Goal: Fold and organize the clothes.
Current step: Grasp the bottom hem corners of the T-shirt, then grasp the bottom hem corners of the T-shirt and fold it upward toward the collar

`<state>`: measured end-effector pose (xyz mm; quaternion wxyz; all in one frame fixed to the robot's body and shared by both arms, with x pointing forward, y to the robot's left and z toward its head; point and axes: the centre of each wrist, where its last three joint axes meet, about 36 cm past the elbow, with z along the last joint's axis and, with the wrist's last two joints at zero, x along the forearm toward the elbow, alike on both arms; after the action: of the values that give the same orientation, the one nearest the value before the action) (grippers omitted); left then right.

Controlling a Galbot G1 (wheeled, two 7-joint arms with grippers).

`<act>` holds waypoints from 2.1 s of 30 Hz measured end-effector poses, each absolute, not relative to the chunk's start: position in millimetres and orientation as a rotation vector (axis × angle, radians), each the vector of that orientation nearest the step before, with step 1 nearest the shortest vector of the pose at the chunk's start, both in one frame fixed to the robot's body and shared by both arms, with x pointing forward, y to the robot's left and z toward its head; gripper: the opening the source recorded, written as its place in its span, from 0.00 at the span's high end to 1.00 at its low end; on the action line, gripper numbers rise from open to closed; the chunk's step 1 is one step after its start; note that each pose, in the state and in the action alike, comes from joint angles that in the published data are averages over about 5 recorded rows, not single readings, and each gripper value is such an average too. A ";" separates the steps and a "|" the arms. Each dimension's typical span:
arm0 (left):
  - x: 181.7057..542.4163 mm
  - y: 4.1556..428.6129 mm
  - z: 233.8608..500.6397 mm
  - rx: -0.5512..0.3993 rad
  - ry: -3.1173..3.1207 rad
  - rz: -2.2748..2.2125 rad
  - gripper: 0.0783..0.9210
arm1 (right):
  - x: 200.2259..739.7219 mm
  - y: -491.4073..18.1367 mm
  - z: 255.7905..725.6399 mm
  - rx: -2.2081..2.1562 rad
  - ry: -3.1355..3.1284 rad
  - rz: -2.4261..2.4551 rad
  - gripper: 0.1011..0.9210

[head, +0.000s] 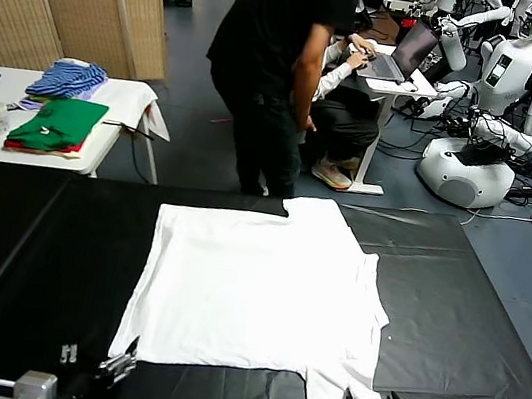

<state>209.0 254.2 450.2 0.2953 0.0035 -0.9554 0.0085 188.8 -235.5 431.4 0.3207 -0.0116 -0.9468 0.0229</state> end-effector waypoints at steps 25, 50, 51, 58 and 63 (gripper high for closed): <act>206.9 246.4 443.9 -0.022 -2.449 0.035 0.62 | 188.0 -231.1 442.0 -0.052 -2.437 -0.026 0.85; 209.1 244.9 455.3 -0.086 -2.441 0.060 0.92 | 186.9 -230.0 475.0 -0.007 -2.439 -0.201 0.95; 209.0 245.0 455.3 -0.086 -2.439 0.060 0.92 | 186.7 -229.9 476.0 -0.005 -2.441 -0.204 0.95; 208.2 244.8 459.7 -0.089 -2.448 0.075 0.92 | 182.7 -228.6 487.3 -0.015 -2.393 -0.217 0.95; 206.6 246.7 466.1 -0.081 -2.432 0.047 0.92 | 179.0 -229.3 499.1 -0.014 -2.379 -0.226 0.95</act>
<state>206.6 246.7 466.1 0.3465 -0.0314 -0.9373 0.0183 179.0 -229.3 499.1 0.3673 -0.0056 -0.9259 -0.0882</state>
